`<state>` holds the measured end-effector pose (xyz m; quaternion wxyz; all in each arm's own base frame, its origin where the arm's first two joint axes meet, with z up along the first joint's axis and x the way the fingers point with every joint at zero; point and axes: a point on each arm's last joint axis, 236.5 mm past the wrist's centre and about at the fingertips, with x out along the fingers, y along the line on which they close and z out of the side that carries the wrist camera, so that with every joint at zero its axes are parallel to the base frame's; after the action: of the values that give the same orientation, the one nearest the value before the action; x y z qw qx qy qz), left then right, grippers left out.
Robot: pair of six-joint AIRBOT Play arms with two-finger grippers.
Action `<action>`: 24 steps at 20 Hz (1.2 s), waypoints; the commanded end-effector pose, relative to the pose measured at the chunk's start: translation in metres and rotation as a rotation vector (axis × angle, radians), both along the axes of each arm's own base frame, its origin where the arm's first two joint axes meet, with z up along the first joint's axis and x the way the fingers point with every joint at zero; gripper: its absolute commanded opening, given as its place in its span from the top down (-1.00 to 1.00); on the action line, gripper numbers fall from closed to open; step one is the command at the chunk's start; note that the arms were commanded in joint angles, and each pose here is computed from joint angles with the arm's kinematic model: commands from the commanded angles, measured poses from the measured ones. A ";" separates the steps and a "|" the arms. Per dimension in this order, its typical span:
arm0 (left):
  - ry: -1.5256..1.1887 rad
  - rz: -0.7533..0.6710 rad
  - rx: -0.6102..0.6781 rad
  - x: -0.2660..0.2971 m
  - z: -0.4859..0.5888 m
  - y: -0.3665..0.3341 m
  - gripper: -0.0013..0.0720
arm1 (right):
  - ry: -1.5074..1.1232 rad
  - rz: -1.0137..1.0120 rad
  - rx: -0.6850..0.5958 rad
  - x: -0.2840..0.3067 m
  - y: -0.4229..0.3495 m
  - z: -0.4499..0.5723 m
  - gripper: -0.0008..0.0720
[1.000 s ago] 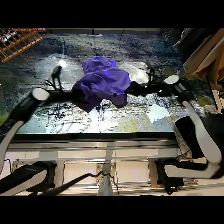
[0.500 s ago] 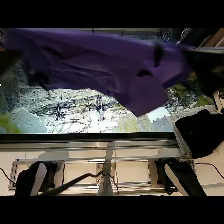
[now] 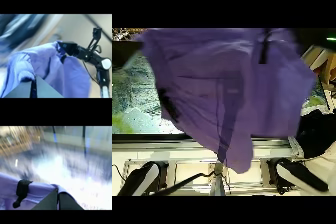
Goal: Fold the clothes and pants, and hang the long-sleeved shirts on hangers.
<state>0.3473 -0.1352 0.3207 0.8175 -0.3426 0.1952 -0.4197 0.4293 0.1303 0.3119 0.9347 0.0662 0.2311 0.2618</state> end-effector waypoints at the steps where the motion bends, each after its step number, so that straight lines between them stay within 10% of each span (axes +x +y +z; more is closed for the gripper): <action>1: 0.252 0.197 0.109 0.115 -0.147 -0.005 0.93 | 0.300 -0.053 0.073 0.112 0.004 -0.169 0.95; 4: 0.374 0.358 0.099 0.198 -0.232 0.022 0.81 | 0.374 -0.142 0.193 0.180 0.004 -0.258 0.93; 6: 0.388 0.380 0.101 0.235 -0.256 0.034 -0.46 | 0.343 -0.168 0.218 0.211 0.002 -0.269 0.00; 7: 0.378 0.374 0.101 0.245 -0.256 0.040 -0.59 | 0.332 -0.190 0.222 0.221 -0.007 -0.263 -0.18; 14: 0.690 0.237 0.507 0.145 -0.294 0.145 -0.57 | 0.883 0.009 0.026 0.066 -0.064 -0.294 -0.39; 16: 0.855 0.171 0.621 0.095 -0.316 0.171 -0.19 | 1.031 0.086 0.019 -0.004 -0.053 -0.320 -0.38; 24: 0.968 0.096 0.609 0.040 -0.325 0.160 -0.18 | 1.060 0.017 0.355 -0.089 0.010 -0.389 -0.61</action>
<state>0.4066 0.0283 -0.0017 0.7332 -0.2551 0.6217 -0.1042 0.3460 0.1244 -0.0602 0.6541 0.2946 0.6533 0.2421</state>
